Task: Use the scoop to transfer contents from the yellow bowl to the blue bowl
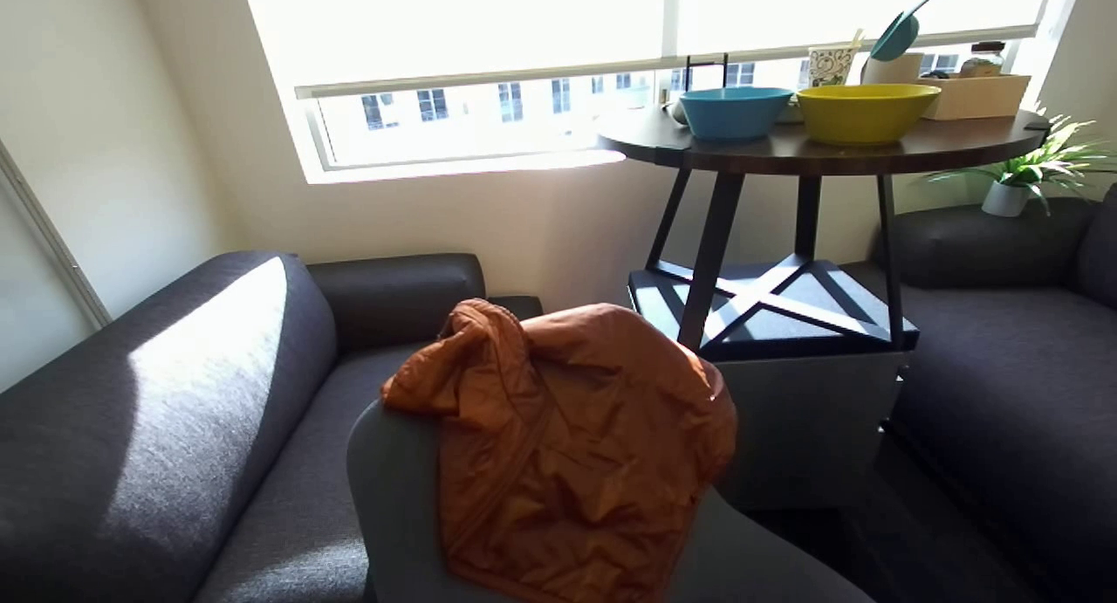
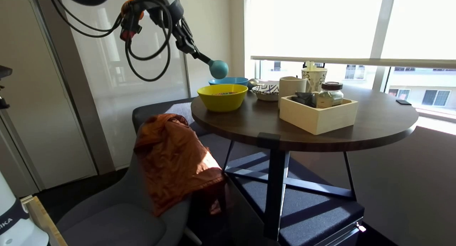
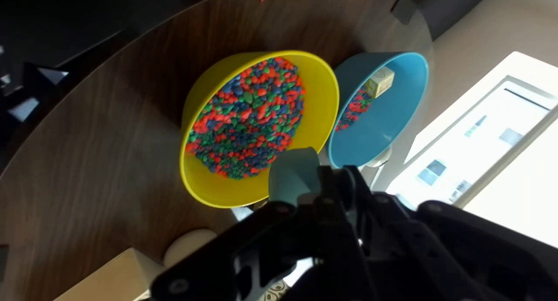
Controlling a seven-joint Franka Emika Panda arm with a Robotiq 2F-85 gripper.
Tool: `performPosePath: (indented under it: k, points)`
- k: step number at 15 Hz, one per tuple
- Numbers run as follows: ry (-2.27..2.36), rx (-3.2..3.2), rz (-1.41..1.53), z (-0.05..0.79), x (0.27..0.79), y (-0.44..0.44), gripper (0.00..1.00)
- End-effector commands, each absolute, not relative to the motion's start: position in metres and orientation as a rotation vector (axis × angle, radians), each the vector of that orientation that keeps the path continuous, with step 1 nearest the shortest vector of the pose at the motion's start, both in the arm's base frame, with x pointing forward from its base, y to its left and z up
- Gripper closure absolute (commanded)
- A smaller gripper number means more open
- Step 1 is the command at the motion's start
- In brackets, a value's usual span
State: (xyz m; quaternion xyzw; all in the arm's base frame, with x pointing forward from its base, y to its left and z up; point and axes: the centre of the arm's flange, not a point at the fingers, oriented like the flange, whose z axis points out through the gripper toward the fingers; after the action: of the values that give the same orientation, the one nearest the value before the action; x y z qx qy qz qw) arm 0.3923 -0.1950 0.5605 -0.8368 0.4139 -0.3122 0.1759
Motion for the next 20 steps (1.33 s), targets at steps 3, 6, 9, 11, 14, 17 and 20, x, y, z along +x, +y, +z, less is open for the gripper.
performPosePath:
  k: [3,6,9,11,14,17,20]
  points:
    - [1.187,-2.489,-0.728,0.583,0.405,-0.206,0.91]
    - [1.161,-2.507,-0.689,0.604,0.407,-0.213,0.91]
    - [1.039,-2.602,-0.657,0.609,0.417,-0.207,0.98]
    - [0.897,-2.706,-0.617,0.611,0.429,-0.199,0.98]
    - [0.709,-2.807,-0.538,0.62,0.449,-0.194,0.98]
    - [0.707,-2.812,-0.557,0.611,0.439,-0.19,0.91]
    - [0.646,-2.863,-0.56,0.612,0.454,-0.198,0.91]
